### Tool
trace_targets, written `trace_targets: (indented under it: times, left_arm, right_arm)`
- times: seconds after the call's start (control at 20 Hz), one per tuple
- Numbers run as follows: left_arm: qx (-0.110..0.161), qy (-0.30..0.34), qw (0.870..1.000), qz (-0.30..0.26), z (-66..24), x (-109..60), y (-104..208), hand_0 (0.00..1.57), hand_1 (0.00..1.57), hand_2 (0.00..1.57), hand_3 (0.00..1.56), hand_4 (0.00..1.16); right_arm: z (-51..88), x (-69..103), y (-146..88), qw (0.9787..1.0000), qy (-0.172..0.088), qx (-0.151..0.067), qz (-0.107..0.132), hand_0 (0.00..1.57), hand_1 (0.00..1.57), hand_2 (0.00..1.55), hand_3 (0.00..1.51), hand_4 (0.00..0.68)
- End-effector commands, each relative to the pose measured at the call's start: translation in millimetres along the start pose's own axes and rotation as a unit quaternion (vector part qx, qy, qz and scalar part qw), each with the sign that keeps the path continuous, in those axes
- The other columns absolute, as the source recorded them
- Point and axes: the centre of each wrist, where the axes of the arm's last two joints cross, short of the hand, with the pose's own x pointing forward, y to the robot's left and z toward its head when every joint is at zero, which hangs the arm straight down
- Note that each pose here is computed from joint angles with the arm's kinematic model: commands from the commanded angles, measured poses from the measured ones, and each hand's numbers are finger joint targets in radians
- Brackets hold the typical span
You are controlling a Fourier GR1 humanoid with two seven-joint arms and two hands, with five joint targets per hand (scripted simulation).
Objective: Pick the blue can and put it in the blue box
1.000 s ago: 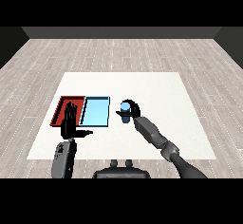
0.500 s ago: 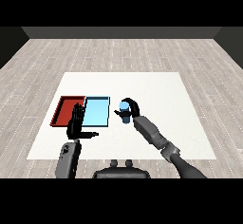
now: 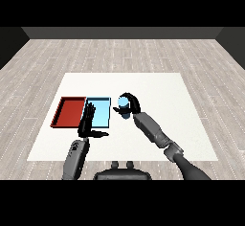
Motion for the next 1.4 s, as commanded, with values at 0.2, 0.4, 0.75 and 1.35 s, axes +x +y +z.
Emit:
trace_targets:
  times: [0.2, 0.4, 0.75, 1.35]
  left_arm:
    - [-0.021, 0.022, 0.999, 0.010, -10.7, -4.7, -11.6, 0.00, 0.00, 0.00, 0.00, 0.00]
    - [-0.025, 0.030, 0.999, -0.005, -29.6, -10.7, -34.5, 0.00, 0.00, 0.00, 0.00, 0.00]
    - [-0.055, 0.046, 0.997, -0.003, -26.9, -34.2, -43.3, 0.00, 0.00, 0.00, 0.00, 0.00]
    - [-0.055, 0.082, 0.995, 0.001, -42.9, -46.9, -91.3, 0.00, 0.00, 0.00, 0.00, 0.00]
  right_arm:
    - [38.6, 29.2, -24.6, 0.9996, -0.028, 0.007, 0.003, 1.43, 1.43, 1.44, 1.42, 0.666]
    - [49.0, 27.1, -32.9, 0.9994, -0.031, 0.016, -0.003, 1.43, 1.43, 1.45, 1.42, 0.660]
    - [45.4, 43.2, -7.3, 0.9990, -0.040, 0.022, -0.004, 1.42, 1.42, 1.44, 1.41, 0.666]
    - [50.4, 35.0, -10.9, 0.9979, -0.049, 0.042, -0.009, 1.40, 1.40, 1.44, 1.40, 0.668]
